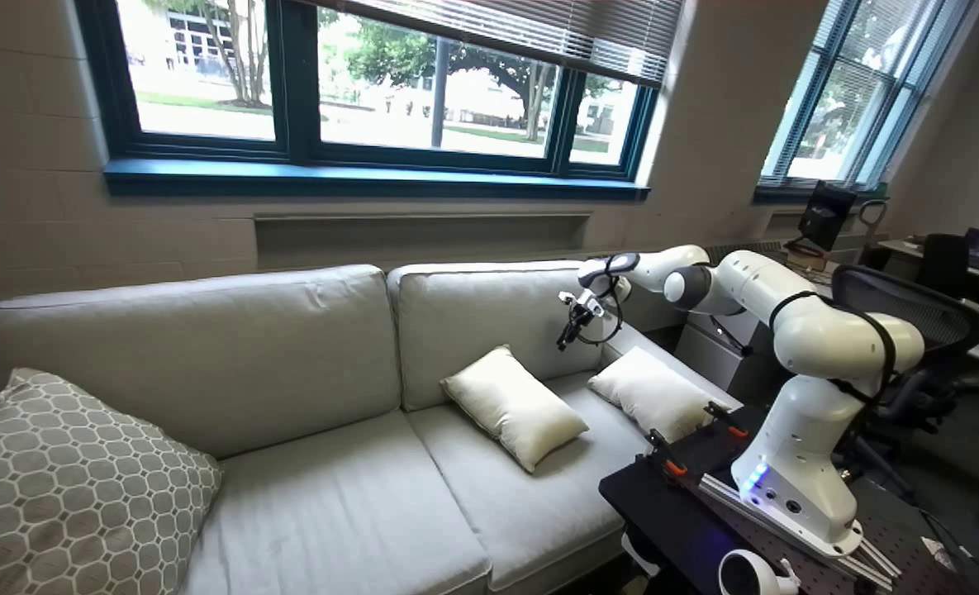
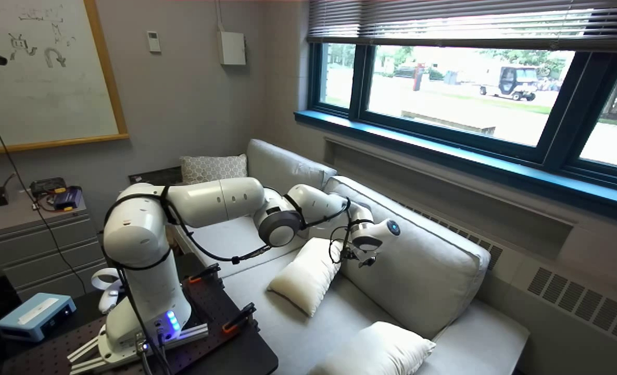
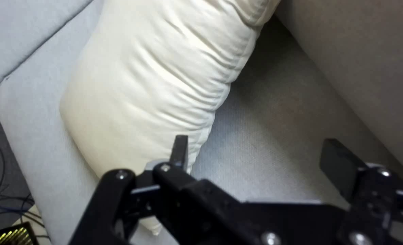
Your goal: Arrange the two small pillows against the right armrest of the sofa
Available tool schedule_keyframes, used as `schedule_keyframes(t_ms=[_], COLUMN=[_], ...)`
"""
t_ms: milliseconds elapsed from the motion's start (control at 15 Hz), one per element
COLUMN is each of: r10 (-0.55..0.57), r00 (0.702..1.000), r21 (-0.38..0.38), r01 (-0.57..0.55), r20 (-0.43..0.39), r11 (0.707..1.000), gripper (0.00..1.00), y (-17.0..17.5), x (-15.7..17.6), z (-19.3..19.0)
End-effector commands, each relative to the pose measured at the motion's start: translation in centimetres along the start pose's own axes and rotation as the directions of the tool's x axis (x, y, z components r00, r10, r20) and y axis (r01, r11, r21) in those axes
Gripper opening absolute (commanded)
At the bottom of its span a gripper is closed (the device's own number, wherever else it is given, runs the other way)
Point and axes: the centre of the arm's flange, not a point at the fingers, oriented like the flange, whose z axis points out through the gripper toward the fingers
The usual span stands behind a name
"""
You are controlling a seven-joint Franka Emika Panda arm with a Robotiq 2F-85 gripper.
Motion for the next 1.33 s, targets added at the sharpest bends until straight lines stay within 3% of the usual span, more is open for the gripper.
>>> schedule_keyframes(t_ms=[0,200,667,867,1000,1067,1267], r10=[0.119,0.202,0.303,0.301,0.237,0.271,0.257], r00=[0.987,0.973,0.953,0.953,0.967,0.961,0.963], r21=[-0.017,-0.061,-0.111,-0.159,-0.218,-0.178,-0.206], r01=[-0.118,-0.196,-0.303,-0.303,-0.251,-0.276,-0.268], r20=[0.105,0.111,-0.01,-0.041,-0.089,-0.051,-0.076], r11=[0.993,0.979,0.947,0.94,0.943,0.945,0.941], gripper=[1.0,1.0,1.0,1.0,1.0,1.0,1.0], y=[-3.1,-3.3,-2.1,-1.1,-0.5,6.0,6.6], x=[1.4,1.7,-1.1,-1.8,-2.1,0.0,0.0], z=[4.5,8.3,13.1,14.3,14.7,11.2,11.5])
